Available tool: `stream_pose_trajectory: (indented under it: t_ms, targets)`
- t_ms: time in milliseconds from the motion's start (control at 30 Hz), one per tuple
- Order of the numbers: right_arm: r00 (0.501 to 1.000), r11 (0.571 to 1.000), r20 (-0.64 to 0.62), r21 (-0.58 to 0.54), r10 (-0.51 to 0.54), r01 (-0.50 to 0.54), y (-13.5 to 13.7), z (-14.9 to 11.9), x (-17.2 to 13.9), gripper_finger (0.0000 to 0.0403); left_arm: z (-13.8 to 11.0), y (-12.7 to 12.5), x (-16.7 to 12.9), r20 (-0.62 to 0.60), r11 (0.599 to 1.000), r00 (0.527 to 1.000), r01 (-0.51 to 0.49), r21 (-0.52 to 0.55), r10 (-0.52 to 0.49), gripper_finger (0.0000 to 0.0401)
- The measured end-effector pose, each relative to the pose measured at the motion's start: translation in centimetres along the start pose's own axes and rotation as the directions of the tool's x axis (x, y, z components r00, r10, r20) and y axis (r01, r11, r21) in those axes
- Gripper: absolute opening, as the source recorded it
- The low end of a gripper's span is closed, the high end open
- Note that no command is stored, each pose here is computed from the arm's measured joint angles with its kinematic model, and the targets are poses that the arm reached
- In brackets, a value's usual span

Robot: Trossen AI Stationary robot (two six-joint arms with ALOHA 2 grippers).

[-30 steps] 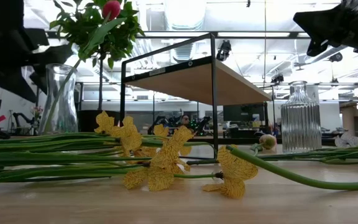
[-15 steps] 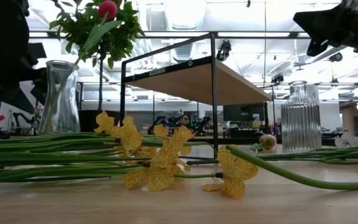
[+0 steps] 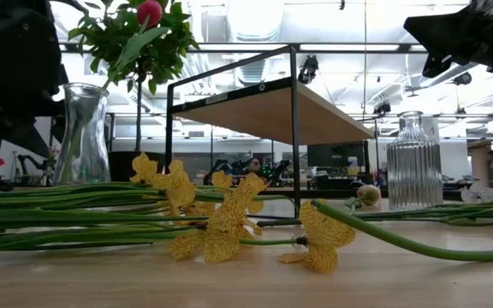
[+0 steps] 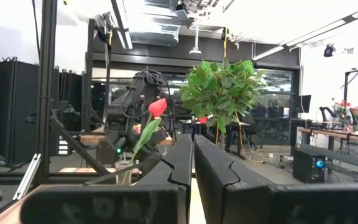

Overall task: Pick and place flowers into a vace then onto a shelf
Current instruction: Put the dark red flower into the left transparent vase

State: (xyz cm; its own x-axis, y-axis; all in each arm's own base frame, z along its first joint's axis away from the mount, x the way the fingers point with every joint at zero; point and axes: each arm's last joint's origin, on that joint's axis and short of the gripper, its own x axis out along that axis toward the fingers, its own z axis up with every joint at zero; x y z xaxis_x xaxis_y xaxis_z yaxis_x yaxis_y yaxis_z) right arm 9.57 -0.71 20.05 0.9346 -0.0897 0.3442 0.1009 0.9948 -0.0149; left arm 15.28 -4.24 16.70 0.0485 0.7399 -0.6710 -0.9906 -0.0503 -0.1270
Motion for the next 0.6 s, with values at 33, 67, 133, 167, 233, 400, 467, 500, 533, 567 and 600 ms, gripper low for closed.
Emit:
stream_pose_trajectory:
  t_ms: [33, 67, 133, 167, 233, 400, 467, 500, 533, 567, 600]
  targets:
    - [1.0, 1.0, 0.0, 0.0, 0.0, 0.0, 0.0, 0.0, 0.0, 0.0009, -0.1, 0.1, 0.2, 0.014, 1.0, 1.0, 0.01, 0.006, -0.01, 0.0182]
    - [1.0, 1.0, 0.0, 0.0, 0.0, 0.0, 0.0, 0.0, 0.0, 0.0009, -0.2, 0.1, 0.4, 0.024, 1.0, 0.999, 0.024, 0.009, -0.024, 0.0182]
    - [1.0, 1.0, 0.0, -0.001, 0.0, 0.0, 0.0, 0.0, 0.0, 0.0009, -0.7, 0.1, 0.8, 0.015, 0.998, 0.998, 0.057, -0.018, -0.057, 0.0182]
    - [1.0, 1.0, 0.0, -0.003, 0.0, 0.0, 0.0, 0.0, 0.0, 0.0009, -0.9, 0.1, 1.0, 0.005, 0.997, 0.998, 0.069, -0.033, -0.068, 0.0182]
    - [1.0, 1.0, 0.0, -0.002, 0.0, 0.0, 0.0, 0.0, 0.0, 0.0009, -1.2, 0.3, 1.4, -0.001, 0.996, 0.997, 0.077, -0.047, -0.077, 0.0182]
    - [1.0, 1.0, 0.0, 0.0, 0.0, 0.0, 0.0, 0.0, 0.0, 0.0009, -2.2, 1.8, 3.1, -0.018, 0.989, 0.998, 0.049, -0.137, -0.052, 0.0182]
    - [1.0, 1.0, -0.001, 0.0, 0.0, 0.0, 0.0, 0.0, 0.0, 0.0009, -2.7, 2.2, 3.8, -0.034, 0.982, 0.997, 0.061, -0.177, -0.068, 0.0182]
    - [1.0, 1.0, -0.001, 0.0, 0.0, 0.0, 0.0, 0.0, 0.0, 0.0009, -2.9, 2.5, 4.1, -0.05, 0.98, 0.997, 0.056, -0.19, -0.066, 0.0182]
    - [1.0, 1.0, -0.001, 0.0, 0.0, 0.0, 0.0, 0.0, 0.0, 0.0009, -3.2, 2.8, 4.5, -0.055, 0.979, 0.996, 0.058, -0.197, -0.07, 0.0182]
    - [1.0, 1.0, -0.001, 0.0, 0.0, 0.0, 0.0, 0.0, 0.0, 0.0009, -3.3, 2.9, 4.7, -0.057, 0.976, 0.995, 0.07, -0.206, -0.083, 0.0182]
    - [1.0, 1.0, -0.001, 0.0, 0.0, 0.0, 0.0, 0.0, 0.0, 0.0009, -3.6, 3.0, 5.0, -0.065, 0.97, 0.992, 0.086, -0.227, -0.104, 0.0182]
